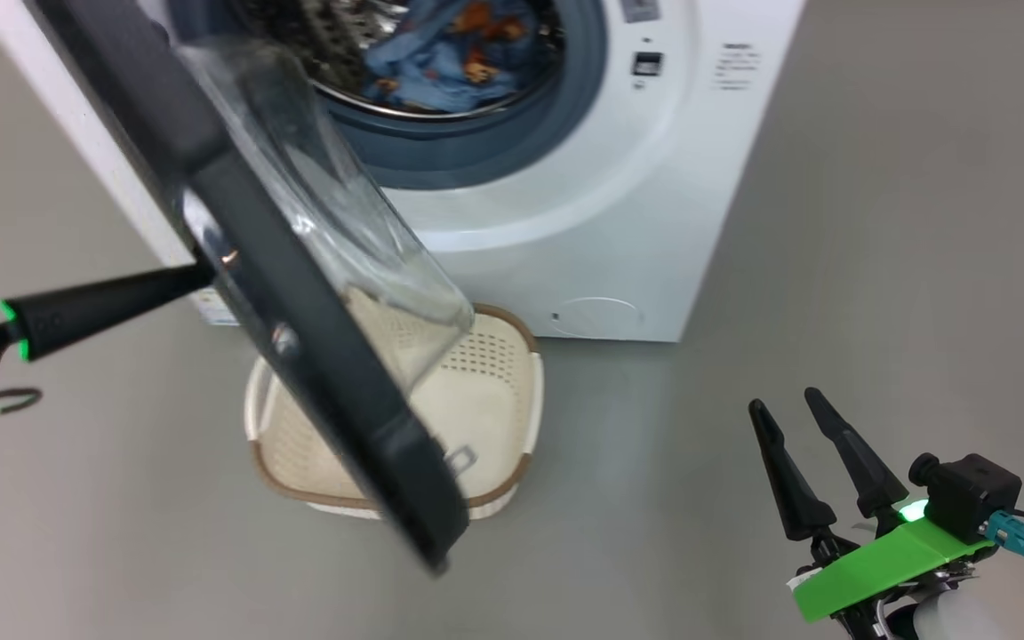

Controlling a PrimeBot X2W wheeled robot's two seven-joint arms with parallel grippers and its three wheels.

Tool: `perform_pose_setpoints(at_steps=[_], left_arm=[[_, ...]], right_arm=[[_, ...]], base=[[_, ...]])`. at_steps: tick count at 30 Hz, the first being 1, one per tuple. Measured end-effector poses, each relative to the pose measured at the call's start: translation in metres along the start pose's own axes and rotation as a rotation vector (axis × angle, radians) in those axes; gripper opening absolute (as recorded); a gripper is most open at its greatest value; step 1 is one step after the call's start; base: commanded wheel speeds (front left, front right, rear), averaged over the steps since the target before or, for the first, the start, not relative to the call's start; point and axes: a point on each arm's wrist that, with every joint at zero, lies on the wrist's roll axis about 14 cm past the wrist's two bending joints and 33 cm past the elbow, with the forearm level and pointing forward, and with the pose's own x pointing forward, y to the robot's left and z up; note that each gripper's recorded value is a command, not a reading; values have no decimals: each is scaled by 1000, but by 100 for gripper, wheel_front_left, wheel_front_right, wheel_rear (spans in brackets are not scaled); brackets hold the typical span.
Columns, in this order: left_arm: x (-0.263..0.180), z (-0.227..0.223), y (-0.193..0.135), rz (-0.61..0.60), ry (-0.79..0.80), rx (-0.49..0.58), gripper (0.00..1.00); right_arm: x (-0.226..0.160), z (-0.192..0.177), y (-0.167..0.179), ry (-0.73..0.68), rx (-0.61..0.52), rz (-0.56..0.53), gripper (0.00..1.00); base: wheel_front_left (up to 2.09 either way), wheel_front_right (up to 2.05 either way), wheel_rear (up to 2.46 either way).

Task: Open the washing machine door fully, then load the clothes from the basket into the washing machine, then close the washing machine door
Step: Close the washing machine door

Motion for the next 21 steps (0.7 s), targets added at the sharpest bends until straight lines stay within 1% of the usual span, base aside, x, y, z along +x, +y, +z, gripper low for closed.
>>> perform_pose_setpoints(at_steps=[6,13,17,21], left_arm=[[43,18,-7,-67,-13,27,0],[83,31,-6,-100,-21,34,0],[100,33,-8,-134,-25,22,0],[105,33,-6,-138,-28,15,0]], right_arm=[[-13,7,-22,-22,4,-80,100],[-30,13,-46,-42,5,-170,100],[-38,14,-57,-46,1,-210,100],[-39,13,-60,-41,-9,-221,100]], base=[[0,0,0],[0,0,0],[0,0,0],[0,0,0]])
